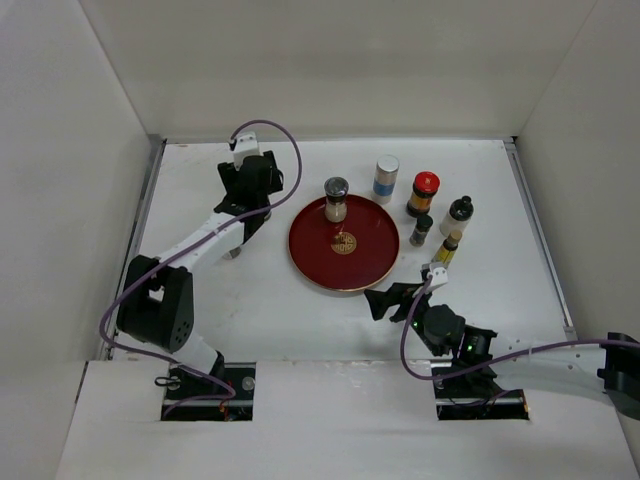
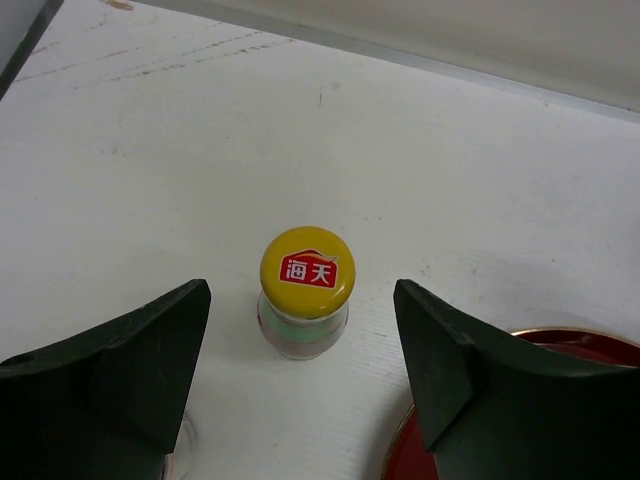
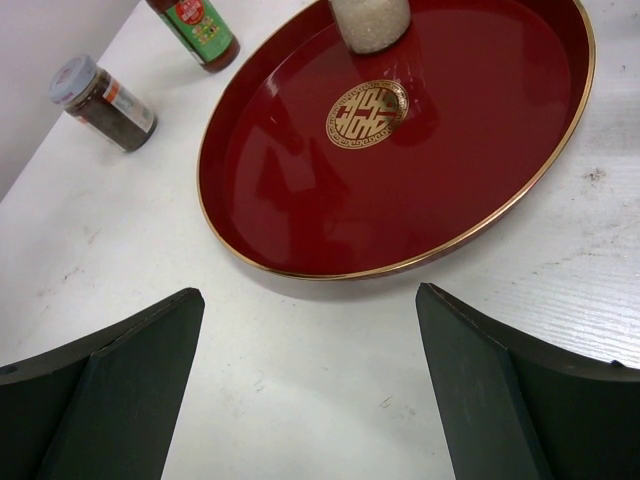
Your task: Organize the condiment bottles
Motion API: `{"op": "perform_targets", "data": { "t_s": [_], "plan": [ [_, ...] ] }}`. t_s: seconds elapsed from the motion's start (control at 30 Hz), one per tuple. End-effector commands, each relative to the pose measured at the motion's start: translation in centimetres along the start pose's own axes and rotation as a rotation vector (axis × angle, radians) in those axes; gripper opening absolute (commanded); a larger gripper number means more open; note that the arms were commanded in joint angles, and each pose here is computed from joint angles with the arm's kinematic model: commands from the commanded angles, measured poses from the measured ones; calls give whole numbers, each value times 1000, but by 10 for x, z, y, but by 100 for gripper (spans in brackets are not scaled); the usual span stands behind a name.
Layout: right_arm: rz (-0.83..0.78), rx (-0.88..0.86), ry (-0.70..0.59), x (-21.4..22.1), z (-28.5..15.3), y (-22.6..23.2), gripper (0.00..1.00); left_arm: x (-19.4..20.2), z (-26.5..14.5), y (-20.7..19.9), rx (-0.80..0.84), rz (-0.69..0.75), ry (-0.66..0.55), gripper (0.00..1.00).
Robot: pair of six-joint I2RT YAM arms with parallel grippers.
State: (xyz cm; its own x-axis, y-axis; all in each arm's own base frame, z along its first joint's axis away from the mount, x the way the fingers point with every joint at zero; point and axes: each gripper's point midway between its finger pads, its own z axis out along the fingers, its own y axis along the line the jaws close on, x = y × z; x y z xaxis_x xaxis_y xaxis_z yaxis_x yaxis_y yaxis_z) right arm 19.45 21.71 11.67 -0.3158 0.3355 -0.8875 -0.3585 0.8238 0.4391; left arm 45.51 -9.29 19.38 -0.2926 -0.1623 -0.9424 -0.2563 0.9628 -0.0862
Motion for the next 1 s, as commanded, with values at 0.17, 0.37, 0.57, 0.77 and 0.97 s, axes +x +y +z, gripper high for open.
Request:
{"op": "perform_targets", "data": {
  "t_s": [0.17,0.37,0.57,0.77,0.97],
  "plan": [
    [62,-44,-55,-20,2,17,94,-25,14,-10,14,-15,-74,57],
    [60,-46,-52,-19,2,18,94,-36,9,-10,8,-5,-108,28],
    [61,-47,-54,-19,2,18,94,-84,-37,-16,51,-20,-216,17],
    [70,-50,-60,-21,0,17,94,-107,-92,-51,194,-54,-277,17],
    [70,-48,-60,-20,1,16,94,-94,-114,-110,326,-47,-252,17]
  ]
}}
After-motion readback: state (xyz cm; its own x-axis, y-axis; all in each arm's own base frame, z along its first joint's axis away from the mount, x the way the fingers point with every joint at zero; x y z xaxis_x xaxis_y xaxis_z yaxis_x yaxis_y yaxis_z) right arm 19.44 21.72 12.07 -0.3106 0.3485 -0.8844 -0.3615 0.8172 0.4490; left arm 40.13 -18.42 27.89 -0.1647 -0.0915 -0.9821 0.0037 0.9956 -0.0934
